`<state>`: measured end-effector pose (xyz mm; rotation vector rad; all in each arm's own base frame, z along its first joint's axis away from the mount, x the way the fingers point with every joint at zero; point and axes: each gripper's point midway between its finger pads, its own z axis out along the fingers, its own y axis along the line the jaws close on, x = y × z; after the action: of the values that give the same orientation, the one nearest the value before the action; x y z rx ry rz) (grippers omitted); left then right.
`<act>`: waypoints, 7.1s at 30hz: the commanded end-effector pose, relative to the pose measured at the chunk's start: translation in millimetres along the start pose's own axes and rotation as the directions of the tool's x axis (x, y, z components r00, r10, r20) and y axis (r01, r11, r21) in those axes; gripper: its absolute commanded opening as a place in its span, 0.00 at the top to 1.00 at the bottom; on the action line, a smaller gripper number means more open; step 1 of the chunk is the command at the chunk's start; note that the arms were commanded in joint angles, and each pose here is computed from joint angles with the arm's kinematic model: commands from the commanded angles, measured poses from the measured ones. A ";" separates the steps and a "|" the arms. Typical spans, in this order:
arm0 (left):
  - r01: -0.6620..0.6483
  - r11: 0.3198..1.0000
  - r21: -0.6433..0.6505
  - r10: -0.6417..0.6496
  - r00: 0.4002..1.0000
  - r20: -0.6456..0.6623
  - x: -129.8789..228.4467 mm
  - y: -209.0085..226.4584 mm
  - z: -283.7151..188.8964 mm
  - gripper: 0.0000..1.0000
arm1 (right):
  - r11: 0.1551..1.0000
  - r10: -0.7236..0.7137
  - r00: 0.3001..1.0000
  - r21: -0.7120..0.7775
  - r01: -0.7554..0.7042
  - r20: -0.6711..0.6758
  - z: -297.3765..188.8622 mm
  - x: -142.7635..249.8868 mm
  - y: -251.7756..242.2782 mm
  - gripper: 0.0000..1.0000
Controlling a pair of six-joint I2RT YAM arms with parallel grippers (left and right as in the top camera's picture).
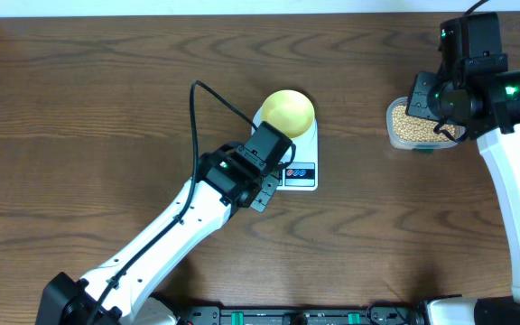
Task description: Scoop item into bowl and weigh 50g on scale
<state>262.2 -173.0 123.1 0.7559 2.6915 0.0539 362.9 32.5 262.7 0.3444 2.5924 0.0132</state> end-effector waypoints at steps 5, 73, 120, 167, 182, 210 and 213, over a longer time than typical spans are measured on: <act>0.040 0.998 0.045 -0.044 0.995 0.090 -3.9 1.1 -37.1 0.43 | 1.000 0.001 0.999 0.010 -0.001 0.044 -12.1 -7.7 -5.7 0.99; 0.022 0.989 0.147 -0.055 0.973 0.225 -14.8 -7.8 -73.4 0.01 | 0.952 0.011 1.000 0.304 -0.017 0.022 63.1 29.8 -58.4 0.99; 0.021 0.989 0.147 -0.054 0.973 0.226 -14.8 -7.9 -73.4 0.01 | 0.954 0.053 0.996 0.298 -0.028 -0.077 134.8 42.2 -61.9 0.99; 0.021 0.989 0.147 -0.054 0.973 0.226 -14.8 -7.9 -73.4 0.01 | 0.947 0.246 0.895 -0.104 -0.303 -0.371 131.2 74.1 -44.2 0.99; 0.022 0.989 0.147 -0.055 0.973 0.225 -14.8 -7.8 -73.4 0.01 | 0.889 0.242 0.870 -0.262 -0.376 -0.429 117.9 72.9 -59.2 0.99; 0.021 0.989 0.147 -0.054 0.973 0.226 -14.8 -7.9 -73.4 0.01 | 0.834 0.197 0.861 -0.382 -0.399 -0.469 100.3 80.7 -68.5 0.99; 0.022 0.989 0.147 -0.055 0.973 0.225 -14.8 -7.8 -73.4 0.01 | 0.828 0.205 0.862 -0.387 -0.406 -0.464 100.2 78.8 -70.5 0.99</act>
<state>241.9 -182.3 187.5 0.7042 2.5292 -0.2232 331.7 -23.3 131.7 0.6425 2.7878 0.8650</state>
